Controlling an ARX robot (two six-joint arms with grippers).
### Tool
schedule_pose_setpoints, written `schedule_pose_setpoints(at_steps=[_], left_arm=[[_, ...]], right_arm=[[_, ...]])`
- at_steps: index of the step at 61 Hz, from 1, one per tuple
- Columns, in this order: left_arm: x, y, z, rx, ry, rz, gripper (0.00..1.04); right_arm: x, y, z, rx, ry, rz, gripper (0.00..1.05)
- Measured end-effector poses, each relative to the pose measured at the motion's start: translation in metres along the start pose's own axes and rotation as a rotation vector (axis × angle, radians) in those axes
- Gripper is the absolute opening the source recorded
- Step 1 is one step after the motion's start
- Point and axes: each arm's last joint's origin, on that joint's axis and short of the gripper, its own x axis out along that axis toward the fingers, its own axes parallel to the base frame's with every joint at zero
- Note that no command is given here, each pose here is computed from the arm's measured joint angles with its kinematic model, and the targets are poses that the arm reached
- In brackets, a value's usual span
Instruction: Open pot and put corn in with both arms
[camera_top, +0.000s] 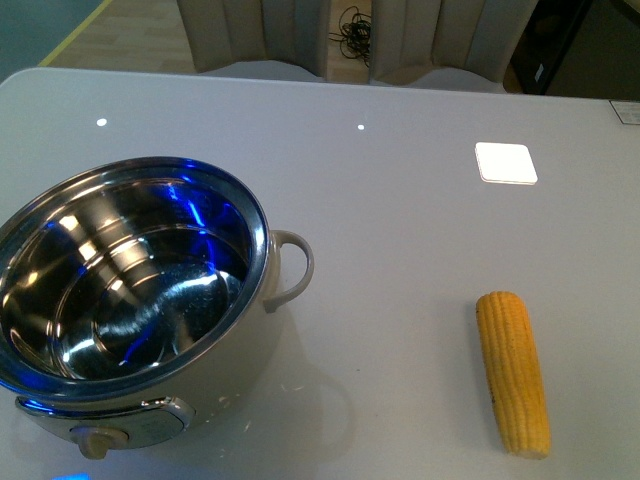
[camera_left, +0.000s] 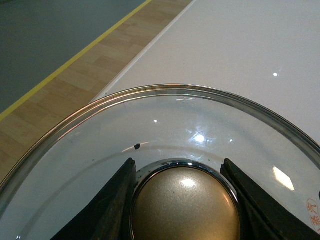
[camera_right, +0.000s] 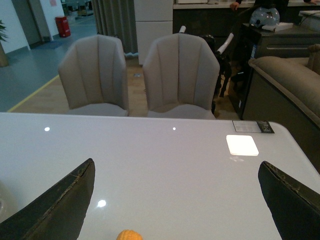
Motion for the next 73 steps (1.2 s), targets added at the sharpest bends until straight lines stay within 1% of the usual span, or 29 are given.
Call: schedule_pose_setpoints(at_steps=[9,21,28,73], left_arm=[[0.005,-0.001,-0.004,-0.002,-0.008,-0.005,0.44],[0.008,-0.002,-0.021,-0.015,0.025,-0.012,0.44],[0.008,-0.003,-0.027,-0.02,0.034,-0.013,0.44],[0.008,-0.002,-0.031,-0.019,0.028,-0.007,0.44]], right_arm=[[0.0,0.0,0.0,0.0,0.0,0.0,0.96],[0.0,0.0,0.0,0.0,0.0,0.0,0.96],[0.0,0.0,0.0,0.0,0.0,0.0,0.96],[0.0,0.0,0.0,0.0,0.0,0.0,0.96]])
